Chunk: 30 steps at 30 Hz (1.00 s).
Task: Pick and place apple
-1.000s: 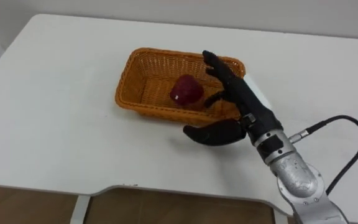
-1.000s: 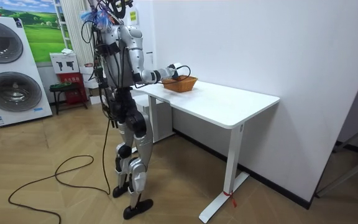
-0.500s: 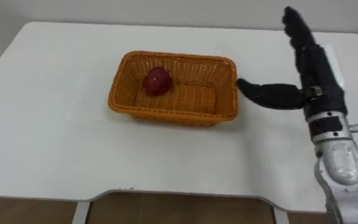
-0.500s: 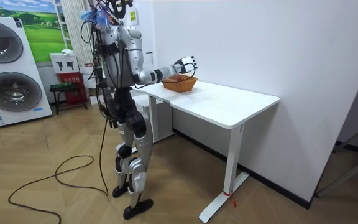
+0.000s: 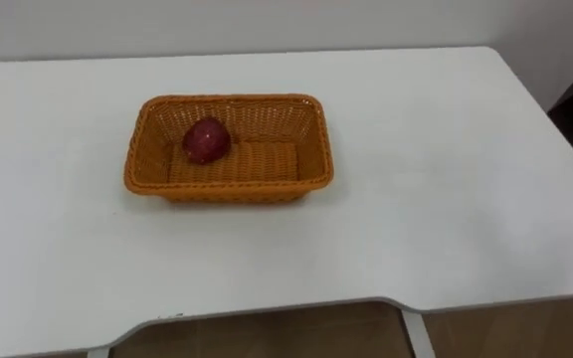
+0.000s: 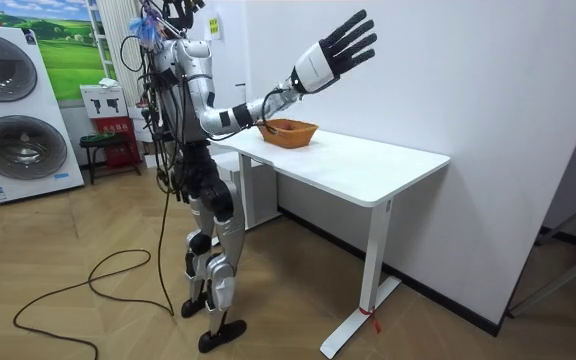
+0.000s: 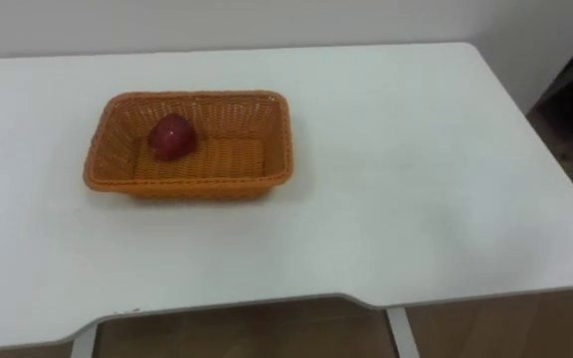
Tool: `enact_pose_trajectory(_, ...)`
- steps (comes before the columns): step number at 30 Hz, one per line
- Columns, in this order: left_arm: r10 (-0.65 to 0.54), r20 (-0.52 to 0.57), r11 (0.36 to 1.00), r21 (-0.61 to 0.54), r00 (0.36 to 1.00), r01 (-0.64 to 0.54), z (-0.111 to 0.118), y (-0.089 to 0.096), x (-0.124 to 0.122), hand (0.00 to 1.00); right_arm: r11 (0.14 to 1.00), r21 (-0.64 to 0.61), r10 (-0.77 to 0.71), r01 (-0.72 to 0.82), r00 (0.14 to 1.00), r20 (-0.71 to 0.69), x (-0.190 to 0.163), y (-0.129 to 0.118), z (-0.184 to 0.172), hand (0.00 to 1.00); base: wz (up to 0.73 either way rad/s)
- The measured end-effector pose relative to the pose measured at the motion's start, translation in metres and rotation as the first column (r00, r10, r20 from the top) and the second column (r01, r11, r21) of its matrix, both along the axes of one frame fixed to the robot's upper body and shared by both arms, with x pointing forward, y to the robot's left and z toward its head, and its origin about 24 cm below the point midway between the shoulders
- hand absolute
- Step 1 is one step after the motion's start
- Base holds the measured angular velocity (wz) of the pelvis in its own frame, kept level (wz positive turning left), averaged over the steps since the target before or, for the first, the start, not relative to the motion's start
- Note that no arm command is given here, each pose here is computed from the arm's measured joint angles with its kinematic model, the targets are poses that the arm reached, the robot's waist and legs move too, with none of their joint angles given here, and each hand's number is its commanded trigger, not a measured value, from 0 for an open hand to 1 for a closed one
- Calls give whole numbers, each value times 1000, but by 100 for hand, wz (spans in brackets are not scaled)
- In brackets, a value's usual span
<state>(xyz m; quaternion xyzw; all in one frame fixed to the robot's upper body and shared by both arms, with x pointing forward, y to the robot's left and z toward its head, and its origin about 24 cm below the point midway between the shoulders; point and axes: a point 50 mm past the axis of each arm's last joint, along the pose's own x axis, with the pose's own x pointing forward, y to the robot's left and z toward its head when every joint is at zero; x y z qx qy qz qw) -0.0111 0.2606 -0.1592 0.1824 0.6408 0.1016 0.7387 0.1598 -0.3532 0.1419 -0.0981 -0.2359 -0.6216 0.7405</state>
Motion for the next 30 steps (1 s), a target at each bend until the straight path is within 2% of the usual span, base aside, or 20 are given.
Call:
enact_pose_trajectory(3,10,-10,1000,30,1000,-10,1,1,-3,0,988,124,-95,96,995,-17,-8,-13,-23,0,0)
enact_pose_trajectory(5,19,2,999,47,1000,-20,2,4,1,0,942,291,-140,168,983,-114,-19,-27,-62,0,6)
enact_pose_trajectory(6,18,7,999,49,1000,-18,2,4,3,0,924,333,-146,189,978,-150,-23,-29,-74,0,7)
enact_pose_trajectory(8,17,15,998,53,1000,-18,3,4,6,0,816,495,-171,300,942,-289,-44,-35,-121,0,4)
enact_pose_trajectory(9,19,15,998,53,1000,-19,3,4,6,0,780,531,-171,330,929,-327,-51,-35,-134,0,3)
enact_pose_trajectory(11,25,3,998,55,1000,-25,3,5,5,0,636,625,-135,453,862,-488,-76,-24,-185,0,2)
enact_pose_trajectory(14,35,22,998,52,999,-36,3,4,10,0,486,671,-15,560,773,-634,-111,6,-234,0,1)
enact_pose_trajectory(17,33,23,999,26,999,-33,3,2,10,0,394,678,88,620,709,-699,-136,29,-259,0,-6)
enact_pose_trajectory(24,30,0,1000,4,1000,-30,2,1,9,0,330,655,378,679,541,-751,-171,60,-288,0,-1)
enact_pose_trajectory(26,39,-32,999,-7,999,-39,2,1,4,0,312,680,508,663,488,-709,-177,71,-295,0,0)
enact_pose_trajectory(30,45,-51,999,-21,998,-46,1,-2,2,0,297,725,671,621,405,-622,-178,83,-302,0,0)
